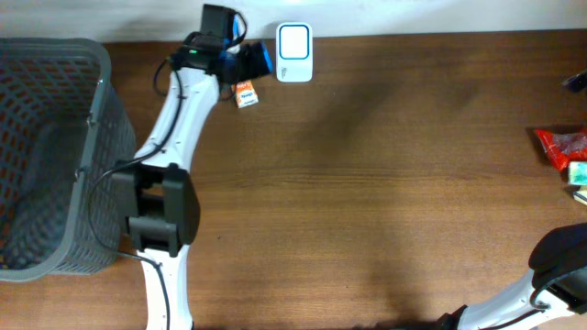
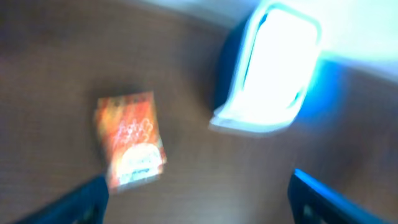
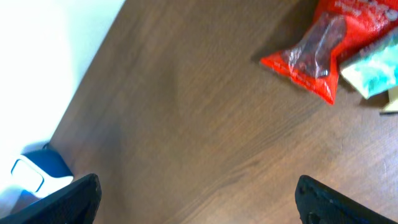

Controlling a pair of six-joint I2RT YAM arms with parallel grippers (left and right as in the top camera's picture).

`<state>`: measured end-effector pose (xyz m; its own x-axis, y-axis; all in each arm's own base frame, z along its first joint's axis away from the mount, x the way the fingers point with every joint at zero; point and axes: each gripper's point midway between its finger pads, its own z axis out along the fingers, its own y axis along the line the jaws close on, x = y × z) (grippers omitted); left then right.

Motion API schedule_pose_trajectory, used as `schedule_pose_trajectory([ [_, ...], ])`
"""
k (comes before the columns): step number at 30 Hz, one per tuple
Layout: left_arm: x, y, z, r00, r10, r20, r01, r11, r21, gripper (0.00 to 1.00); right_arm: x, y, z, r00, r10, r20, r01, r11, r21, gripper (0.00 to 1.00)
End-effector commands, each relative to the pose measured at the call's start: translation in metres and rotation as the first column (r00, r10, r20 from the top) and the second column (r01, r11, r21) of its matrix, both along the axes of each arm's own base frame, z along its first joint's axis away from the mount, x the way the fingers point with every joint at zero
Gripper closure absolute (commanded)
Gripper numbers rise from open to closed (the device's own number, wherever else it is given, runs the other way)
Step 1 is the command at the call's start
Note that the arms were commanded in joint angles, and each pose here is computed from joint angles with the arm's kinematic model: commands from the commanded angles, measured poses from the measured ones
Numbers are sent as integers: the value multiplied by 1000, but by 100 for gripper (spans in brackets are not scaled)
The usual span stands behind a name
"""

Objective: Scan the item barcode
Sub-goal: 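Grasp the small orange box with the left gripper and place it centre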

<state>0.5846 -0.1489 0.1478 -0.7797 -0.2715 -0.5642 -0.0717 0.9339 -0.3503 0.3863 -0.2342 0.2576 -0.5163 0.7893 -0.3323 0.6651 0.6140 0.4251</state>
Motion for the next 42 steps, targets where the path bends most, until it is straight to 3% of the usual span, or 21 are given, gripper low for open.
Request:
schedule_pose_trajectory([
  [1, 25, 9, -11, 983, 108, 148, -144, 954, 262, 13, 1, -1, -1, 1000, -3, 4, 3, 1000, 6, 2],
  [4, 41, 3, -48, 982, 58, 179, -121, 924, 363, 16, 1, -1, -1, 1000, -3, 4, 3, 1000, 6, 2],
  [7, 37, 21, -89, 993, 67, 94, -100, 908, 406, 38, 1, -1, -1, 1000, -3, 4, 3, 1000, 6, 2],
  [10, 32, 36, -105, 995, 88, 42, -97, 900, 425, 39, 1, -1, -1, 1000, -3, 4, 3, 1000, 6, 2],
  [13, 26, 36, -123, 997, 73, -11, -62, 907, 416, 48, 1, -1, -1, 1000, -3, 4, 3, 1000, 6, 2],
  [16, 22, 30, -123, 998, 61, -24, -46, 907, 418, 84, 1, -1, -1, 1000, -3, 4, 3, 1000, 6, 2],
  [18, 9, 24, -114, 997, 45, -62, -14, 903, 429, 99, 1, -1, -1, 1000, -3, 4, 3, 1000, 6, 2],
  [21, -15, 14, -118, 985, 0, -170, 68, 916, 396, 96, 1, -1, -1, 1000, -3, 4, 3, 1000, 6, 2],
  [22, -17, 15, -120, 984, 3, -177, 69, 913, 402, 56, 1, -1, -1, 1000, -3, 4, 3, 1000, 6, 2],
  [24, -8, 20, -116, 990, 13, -143, 45, 918, 394, 41, 1, -1, -1, 1000, -3, 4, 3, 1000, 6, 2],
  [25, -9, 21, -119, 988, 15, -153, 47, 917, 395, 41, 1, -1, -1, 1000, -3, 4, 3, 1000, 6, 2],
  [27, -16, 23, -123, 983, 16, -185, 61, 914, 402, 43, 1, -1, -1, 1000, -3, 4, 3, 1000, 6, 2],
  [29, -23, 24, -126, 977, 15, -214, 75, 911, 406, 56, 1, -1, -1, 1000, -3, 4, 3, 1000, 6, 2],
  [31, -30, 24, -129, 970, 14, -244, 90, 908, 408, 51, 1, -1, -1, 1000, -3, 4, 3, 1000, 6, 2],
  [32, -31, 25, -130, 968, 14, -250, 93, 908, 409, 55, 1, -1, -1, 1000, -3, 4, 3, 1000, 6, 2],
  [34, -44, 24, -135, 952, 2, -307, 125, 910, 395, 73, 1, -1, -1, 1000, -3, 4, 3, 1000, 6, 2],
  [35, -51, 21, -138, 942, -13, -337, 146, 916, 373, 97, 1, -1, -1, 1000, -3, 4, 3, 1000, 6, 2],
  [37, -52, 15, -134, 942, -25, -334, 153, 919, 364, 100, 1, -1, -1, 1000, -3, 4, 3, 1000, 6, 2],
  [39, -55, -18, -103, 934, -201, -296, 299, 891, 340, 100, 1, -1, -1, 1000, -3, 4, 3, 1000, 6, 2],
  [42, -72, -64, -66, 923, -295, -248, 368, 866, 339, 100, 1, -1, -1, 1000, -3, 4, 3, 1000, 6, 2],
])
